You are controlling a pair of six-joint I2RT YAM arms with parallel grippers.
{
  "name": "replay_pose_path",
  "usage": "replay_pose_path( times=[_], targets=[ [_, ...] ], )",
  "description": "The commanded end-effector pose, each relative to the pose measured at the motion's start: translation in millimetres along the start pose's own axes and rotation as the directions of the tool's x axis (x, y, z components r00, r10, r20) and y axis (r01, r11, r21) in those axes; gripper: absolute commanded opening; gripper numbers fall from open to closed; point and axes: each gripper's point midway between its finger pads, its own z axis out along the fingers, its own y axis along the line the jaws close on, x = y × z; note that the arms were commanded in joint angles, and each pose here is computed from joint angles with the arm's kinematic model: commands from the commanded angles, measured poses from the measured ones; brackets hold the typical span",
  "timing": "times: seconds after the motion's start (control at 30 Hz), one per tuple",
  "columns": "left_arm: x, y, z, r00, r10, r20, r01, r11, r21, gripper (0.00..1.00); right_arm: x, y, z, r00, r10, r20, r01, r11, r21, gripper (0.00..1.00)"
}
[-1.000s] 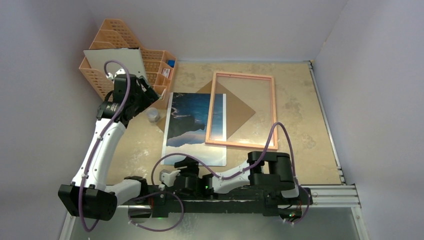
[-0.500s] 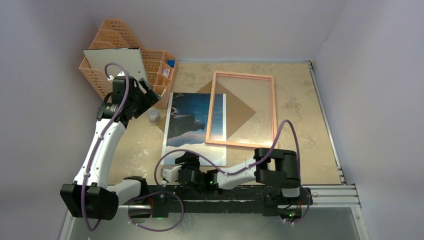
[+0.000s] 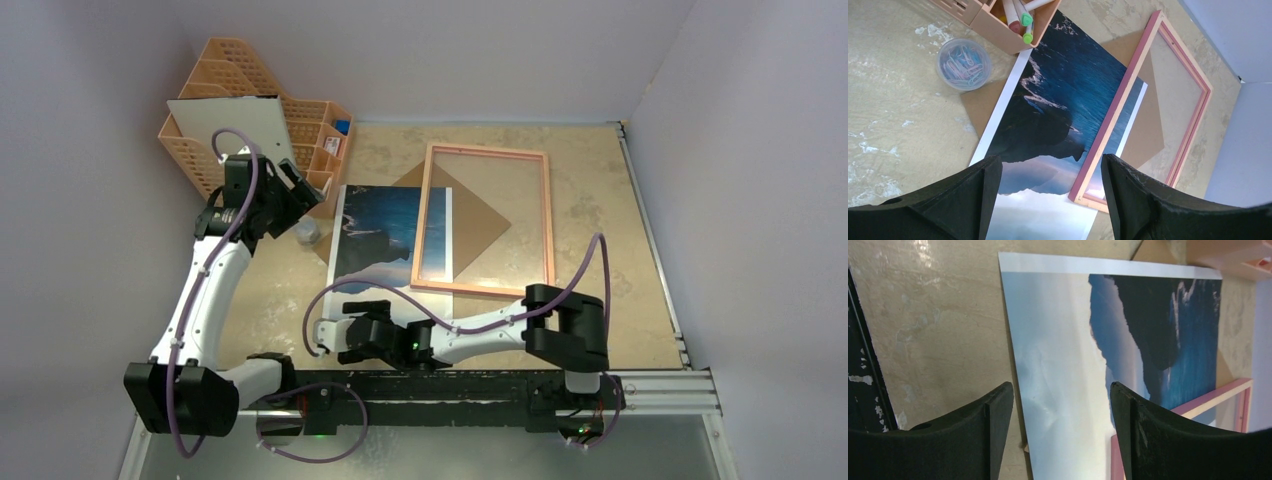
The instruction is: Put the photo into the frame
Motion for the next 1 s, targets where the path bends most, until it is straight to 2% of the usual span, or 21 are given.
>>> replay_pose_path(
  times=[0.0, 0.23, 0.4, 0.63, 0.8, 0.97],
  targets=[
    [-6, -5, 3, 1.0, 0.012, 0.014, -0.012, 0.999, 0.045, 0.75, 9, 15, 5, 0.999, 0.003, -0.05, -0.006, 0.998, -0.056, 0.75],
    [-6, 0, 5, 1.0, 0.003, 0.003, -0.003, 0.999, 0.047, 0.75, 9, -3, 9, 0.998, 0.002, -0.056, 0.001, 0.998, 0.065, 0.74],
    [-11, 7, 4, 1.0, -0.012, 0.017, 0.011, 0.999, 0.037, 0.75, 22, -9, 14, 0.994, -0.038, -0.105, 0.053, 0.989, 0.139, 0.73],
    [-11, 18, 2, 1.0, -0.018, 0.018, 0.018, 1.0, 0.022, 0.75, 21, -4, 16, 0.993, -0.069, -0.099, 0.084, 0.984, 0.158, 0.72],
    [-7, 26, -1, 1.0, -0.026, 0.015, 0.026, 1.0, 0.014, 0.75, 22, -10, 15, 0.99, -0.099, -0.101, 0.121, 0.962, 0.243, 0.69],
    [2, 33, 0, 0.999, -0.041, 0.0, 0.041, 0.999, 0.003, 0.75, 14, -26, 8, 0.994, -0.081, -0.069, 0.1, 0.941, 0.322, 0.65]
  ],
)
